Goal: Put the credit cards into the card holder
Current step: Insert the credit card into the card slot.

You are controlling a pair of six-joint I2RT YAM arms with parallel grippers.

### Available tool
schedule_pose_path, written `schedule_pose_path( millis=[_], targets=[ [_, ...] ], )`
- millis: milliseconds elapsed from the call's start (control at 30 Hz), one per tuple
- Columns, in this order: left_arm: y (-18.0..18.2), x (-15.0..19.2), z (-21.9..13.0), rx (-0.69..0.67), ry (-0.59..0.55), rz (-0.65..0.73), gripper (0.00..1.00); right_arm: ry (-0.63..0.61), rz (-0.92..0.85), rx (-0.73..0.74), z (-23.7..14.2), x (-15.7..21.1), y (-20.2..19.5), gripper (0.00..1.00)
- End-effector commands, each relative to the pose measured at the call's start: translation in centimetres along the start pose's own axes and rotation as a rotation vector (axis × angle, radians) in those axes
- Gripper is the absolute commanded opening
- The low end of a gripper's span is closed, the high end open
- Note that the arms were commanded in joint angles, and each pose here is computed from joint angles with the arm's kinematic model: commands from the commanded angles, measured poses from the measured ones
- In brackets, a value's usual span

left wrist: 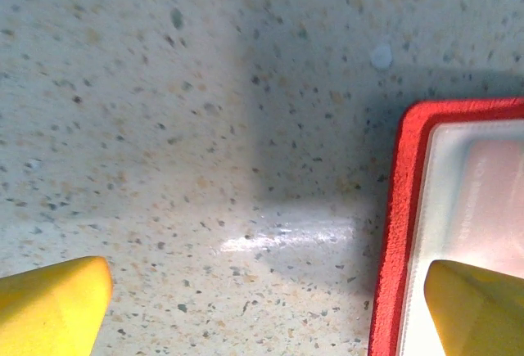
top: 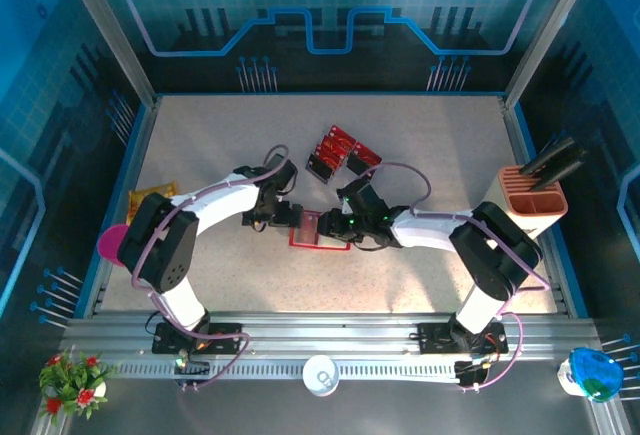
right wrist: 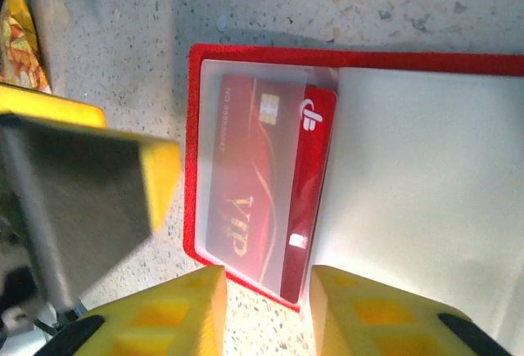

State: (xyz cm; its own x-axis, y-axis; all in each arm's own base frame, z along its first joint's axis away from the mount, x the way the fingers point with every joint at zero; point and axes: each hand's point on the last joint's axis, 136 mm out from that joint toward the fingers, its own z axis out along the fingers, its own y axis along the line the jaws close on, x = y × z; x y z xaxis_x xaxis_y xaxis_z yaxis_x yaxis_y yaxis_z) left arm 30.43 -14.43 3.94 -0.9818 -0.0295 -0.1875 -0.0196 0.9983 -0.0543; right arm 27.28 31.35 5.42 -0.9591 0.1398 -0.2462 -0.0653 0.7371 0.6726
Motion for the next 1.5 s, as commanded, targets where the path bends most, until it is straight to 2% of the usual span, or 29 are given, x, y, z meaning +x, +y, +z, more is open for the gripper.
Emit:
schedule_pose_path(
  millis=[0, 200, 500, 767, 1167, 1300, 1467],
  targets=[
    [0.0, -0.5, -1.2, 0.039, 0.001, -0.069, 0.99, 0.032, -0.039, 0.06, -0.5, 0.0, -0.3, 0.27],
    [1.1, 0.3, -0.2, 0.0, 0.043, -0.098, 0.99, 0.046, -0.07, 0.103, 0.5, -0.6, 0.2, 0.15],
    [1.6, 1.3, 1.8, -0.028, 0.109, -0.094, 0.99, 0.082, -0.091, 0.179, 2.5, -0.6, -0.6, 0.1],
    [1.6, 1.7, 2.6, -0.028, 0.135, -0.084, 0.99, 0.135, -0.093, 0.214, 3.8, 0.0, -1.4, 0.08],
    [1.5, 1.8, 2.7, -0.02, 0.134, -0.085, 0.99, 0.181, -0.091, 0.185, 5.5, 0.6, -0.4, 0.07],
    [1.2, 1.5, 2.3, -0.008, 0.122, -0.09, 0.99, 0.175, -0.09, 0.167, 5.1, 0.3, 0.3, 0.07],
    [0.9, 0.4, 0.7, 0.006, 0.084, -0.092, 0.99, 0.115, -0.076, 0.126, 2.8, -1.3, 1.7, 0.09]
  ],
)
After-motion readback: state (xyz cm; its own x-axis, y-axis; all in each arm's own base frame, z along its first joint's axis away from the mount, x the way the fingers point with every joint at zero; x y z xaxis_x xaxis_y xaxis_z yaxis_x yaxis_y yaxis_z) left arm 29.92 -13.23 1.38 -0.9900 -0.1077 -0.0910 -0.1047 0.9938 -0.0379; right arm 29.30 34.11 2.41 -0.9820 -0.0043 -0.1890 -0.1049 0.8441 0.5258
